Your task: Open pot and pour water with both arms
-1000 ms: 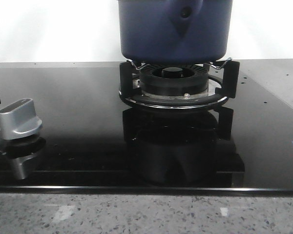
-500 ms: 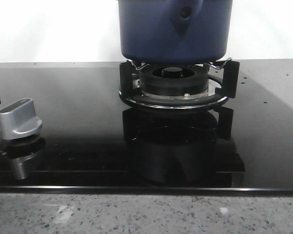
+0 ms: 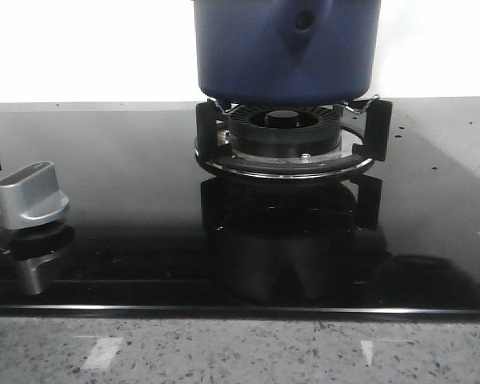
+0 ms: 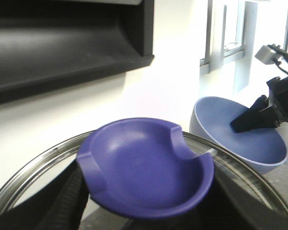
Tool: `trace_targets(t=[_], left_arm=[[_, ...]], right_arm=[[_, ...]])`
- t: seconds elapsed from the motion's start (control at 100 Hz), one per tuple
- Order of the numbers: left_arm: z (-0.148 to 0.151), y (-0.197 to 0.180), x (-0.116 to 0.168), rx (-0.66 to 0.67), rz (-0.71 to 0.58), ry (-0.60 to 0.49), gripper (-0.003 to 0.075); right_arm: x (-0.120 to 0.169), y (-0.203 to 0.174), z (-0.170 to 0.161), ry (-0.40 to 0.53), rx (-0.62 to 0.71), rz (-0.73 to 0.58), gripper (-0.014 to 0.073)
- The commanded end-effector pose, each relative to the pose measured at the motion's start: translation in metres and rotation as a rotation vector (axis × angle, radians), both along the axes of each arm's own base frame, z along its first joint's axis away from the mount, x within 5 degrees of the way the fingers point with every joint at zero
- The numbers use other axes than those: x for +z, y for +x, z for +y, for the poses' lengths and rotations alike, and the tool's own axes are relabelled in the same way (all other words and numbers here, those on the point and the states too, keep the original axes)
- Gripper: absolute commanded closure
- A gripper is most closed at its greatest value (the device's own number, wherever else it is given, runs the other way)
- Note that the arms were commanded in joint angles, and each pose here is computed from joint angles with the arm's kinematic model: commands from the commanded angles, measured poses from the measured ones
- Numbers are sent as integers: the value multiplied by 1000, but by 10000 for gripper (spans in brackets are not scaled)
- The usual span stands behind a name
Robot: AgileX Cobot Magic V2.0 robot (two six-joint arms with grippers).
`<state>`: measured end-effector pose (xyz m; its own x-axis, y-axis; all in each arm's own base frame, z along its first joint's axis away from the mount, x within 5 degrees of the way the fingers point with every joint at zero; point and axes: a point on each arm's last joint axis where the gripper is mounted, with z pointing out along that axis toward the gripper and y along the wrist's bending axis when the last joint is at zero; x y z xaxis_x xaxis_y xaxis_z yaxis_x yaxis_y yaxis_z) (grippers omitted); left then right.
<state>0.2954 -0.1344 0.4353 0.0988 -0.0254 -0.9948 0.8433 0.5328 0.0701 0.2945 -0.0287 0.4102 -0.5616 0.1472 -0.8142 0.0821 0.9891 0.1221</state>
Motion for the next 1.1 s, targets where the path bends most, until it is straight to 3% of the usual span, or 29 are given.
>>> trace_targets(t=[0.0, 0.14, 0.33, 0.51, 0.73, 0.83, 0.99, 1.09], left_arm=[[-7, -9, 23, -40, -29, -109, 442], [-23, -6, 14, -79, -14, -106, 442], [-41, -13, 12, -111, -42, -81, 442], [-50, -15, 9, -113, -34, -76, 442], [-52, -15, 9, -110, -32, -75, 442], [-52, -15, 9, -110, -32, -75, 442], [-52, -15, 9, -110, -32, -75, 442], [-53, -15, 9, -114, -30, -74, 442]], right_arm=[[8, -8, -22, 15, -71, 28, 662], [-24, -3, -51, 53, -151, 198, 662], [-64, 2, -72, 90, -210, 318, 662], [-92, 1, -83, 105, -241, 371, 662], [-104, 1, -83, 102, -241, 387, 648], [-105, 1, -83, 100, -241, 391, 561], [-104, 0, -83, 99, -242, 387, 230], [-96, -2, -82, 97, -238, 381, 132]])
